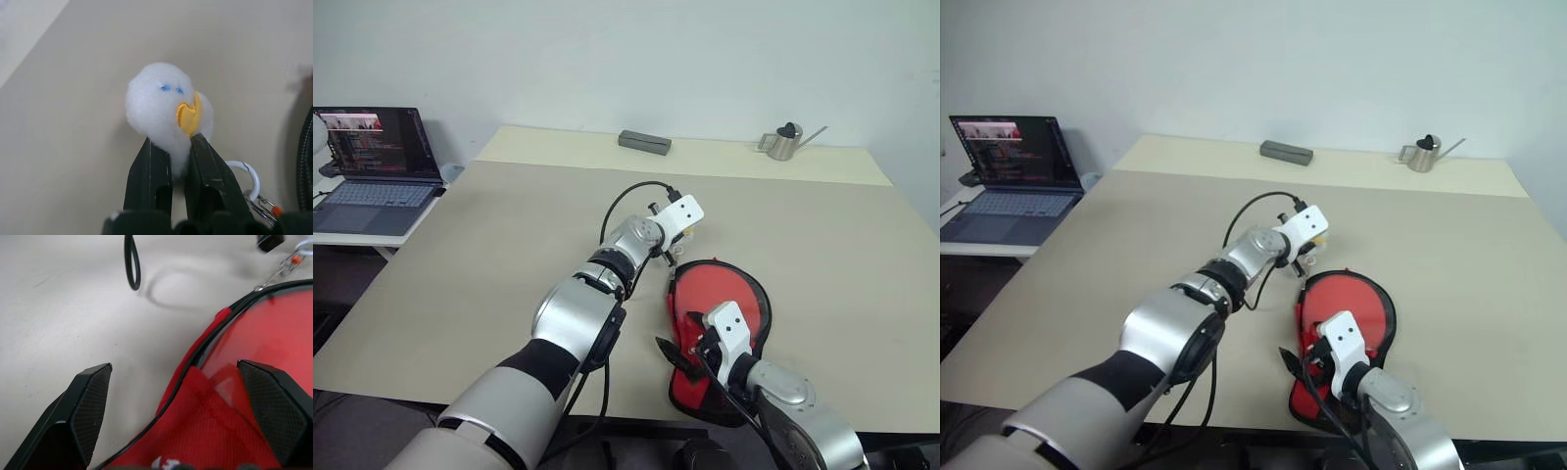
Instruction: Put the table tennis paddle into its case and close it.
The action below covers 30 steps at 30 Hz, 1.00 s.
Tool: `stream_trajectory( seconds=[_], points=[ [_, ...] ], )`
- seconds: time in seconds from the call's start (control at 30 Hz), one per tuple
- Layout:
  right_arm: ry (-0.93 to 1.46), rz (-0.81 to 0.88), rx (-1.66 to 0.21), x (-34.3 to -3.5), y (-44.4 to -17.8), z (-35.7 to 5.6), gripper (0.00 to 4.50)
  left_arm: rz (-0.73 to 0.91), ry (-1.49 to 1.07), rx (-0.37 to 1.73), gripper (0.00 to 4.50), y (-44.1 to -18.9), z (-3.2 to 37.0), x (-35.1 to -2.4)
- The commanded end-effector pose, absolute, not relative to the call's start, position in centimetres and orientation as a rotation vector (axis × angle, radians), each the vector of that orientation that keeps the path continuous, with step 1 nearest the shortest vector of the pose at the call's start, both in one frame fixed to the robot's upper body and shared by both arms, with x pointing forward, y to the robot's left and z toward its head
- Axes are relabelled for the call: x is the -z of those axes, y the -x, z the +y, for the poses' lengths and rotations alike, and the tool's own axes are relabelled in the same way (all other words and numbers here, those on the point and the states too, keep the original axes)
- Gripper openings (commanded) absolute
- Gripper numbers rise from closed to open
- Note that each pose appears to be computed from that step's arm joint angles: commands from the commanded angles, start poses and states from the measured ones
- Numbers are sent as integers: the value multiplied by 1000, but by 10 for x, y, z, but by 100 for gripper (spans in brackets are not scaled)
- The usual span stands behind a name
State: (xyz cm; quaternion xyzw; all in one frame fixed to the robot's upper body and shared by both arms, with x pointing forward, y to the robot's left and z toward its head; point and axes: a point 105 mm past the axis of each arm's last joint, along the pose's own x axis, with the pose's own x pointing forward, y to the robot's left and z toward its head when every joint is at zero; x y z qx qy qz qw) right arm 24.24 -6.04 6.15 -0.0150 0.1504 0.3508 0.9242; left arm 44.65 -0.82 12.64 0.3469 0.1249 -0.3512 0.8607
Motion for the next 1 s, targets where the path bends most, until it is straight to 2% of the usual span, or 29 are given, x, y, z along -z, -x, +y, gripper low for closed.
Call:
stream_trajectory(
  seconds=[0.03,1.0],
  points=[
    [-17,645,-739,5,-205,-60,450,-18,-726,613,7,-463,-21,-215],
    [-36,687,-718,7,-177,-59,450,-40,-748,480,7,-472,-5,-225]
  ],
)
